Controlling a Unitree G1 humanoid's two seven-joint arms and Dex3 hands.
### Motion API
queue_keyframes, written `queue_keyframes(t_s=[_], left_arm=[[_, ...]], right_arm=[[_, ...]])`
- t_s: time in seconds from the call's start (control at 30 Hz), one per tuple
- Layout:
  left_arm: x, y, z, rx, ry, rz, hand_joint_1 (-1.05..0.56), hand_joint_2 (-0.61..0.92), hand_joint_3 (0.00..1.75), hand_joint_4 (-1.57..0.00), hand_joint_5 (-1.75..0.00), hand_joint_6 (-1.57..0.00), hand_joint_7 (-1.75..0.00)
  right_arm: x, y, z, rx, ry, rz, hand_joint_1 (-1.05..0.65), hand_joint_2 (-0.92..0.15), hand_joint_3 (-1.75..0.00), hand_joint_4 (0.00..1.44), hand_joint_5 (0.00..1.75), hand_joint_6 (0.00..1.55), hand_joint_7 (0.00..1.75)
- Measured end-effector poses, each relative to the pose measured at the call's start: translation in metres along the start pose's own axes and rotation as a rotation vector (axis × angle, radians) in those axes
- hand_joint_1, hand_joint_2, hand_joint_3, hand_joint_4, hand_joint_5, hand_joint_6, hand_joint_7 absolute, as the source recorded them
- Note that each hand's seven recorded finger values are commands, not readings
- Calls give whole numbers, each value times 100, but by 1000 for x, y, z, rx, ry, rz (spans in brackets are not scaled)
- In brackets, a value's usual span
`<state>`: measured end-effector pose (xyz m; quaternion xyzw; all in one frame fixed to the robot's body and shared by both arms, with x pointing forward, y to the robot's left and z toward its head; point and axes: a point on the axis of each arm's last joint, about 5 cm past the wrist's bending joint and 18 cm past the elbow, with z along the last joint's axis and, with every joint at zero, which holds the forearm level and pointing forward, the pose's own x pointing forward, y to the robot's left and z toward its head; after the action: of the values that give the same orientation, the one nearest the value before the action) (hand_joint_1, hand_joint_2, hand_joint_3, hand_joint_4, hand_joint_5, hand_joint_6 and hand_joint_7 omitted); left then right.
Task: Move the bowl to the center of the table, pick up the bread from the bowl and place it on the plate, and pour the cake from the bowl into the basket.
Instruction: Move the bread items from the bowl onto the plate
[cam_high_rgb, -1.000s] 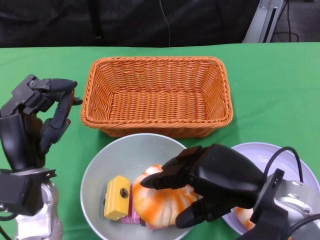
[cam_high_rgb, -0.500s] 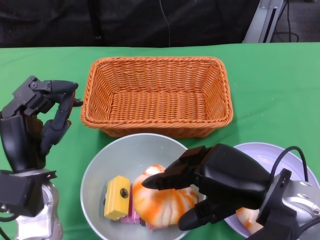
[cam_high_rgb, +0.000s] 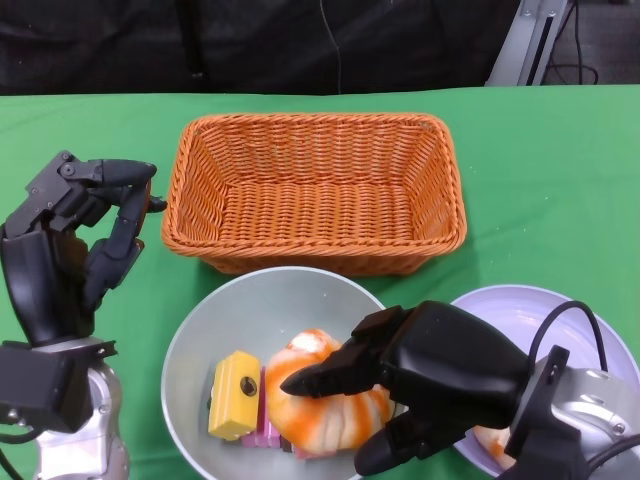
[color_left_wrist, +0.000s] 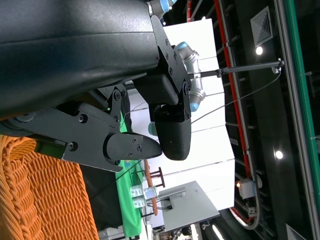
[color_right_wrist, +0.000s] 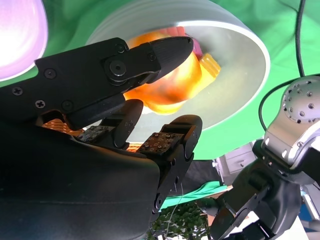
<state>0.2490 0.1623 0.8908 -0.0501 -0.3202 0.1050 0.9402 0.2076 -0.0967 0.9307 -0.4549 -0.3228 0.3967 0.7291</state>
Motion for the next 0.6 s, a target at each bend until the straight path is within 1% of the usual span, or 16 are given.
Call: queue_keyframes(t_s=[0.27,0.47,0.6], left_arm=[[1,-1,1,8,-11,-5,-16,92,36,-75,-136,-84,-102],[1,-1,2,4,-25,-4,-16,92,35,-75,-136,-84,-102],[1,-1,2,6,-26,-7,-16,92,35,-76,-136,-85,-103]], right_arm=[[2,3,1,-55,10,16,-87,-92,-5,88,32,65,0],[3,6,3,-57,0,18,-87,-92,-6,86,30,64,0],[5,6,2,-61,-1,25,-87,-92,-6,87,29,62,0]])
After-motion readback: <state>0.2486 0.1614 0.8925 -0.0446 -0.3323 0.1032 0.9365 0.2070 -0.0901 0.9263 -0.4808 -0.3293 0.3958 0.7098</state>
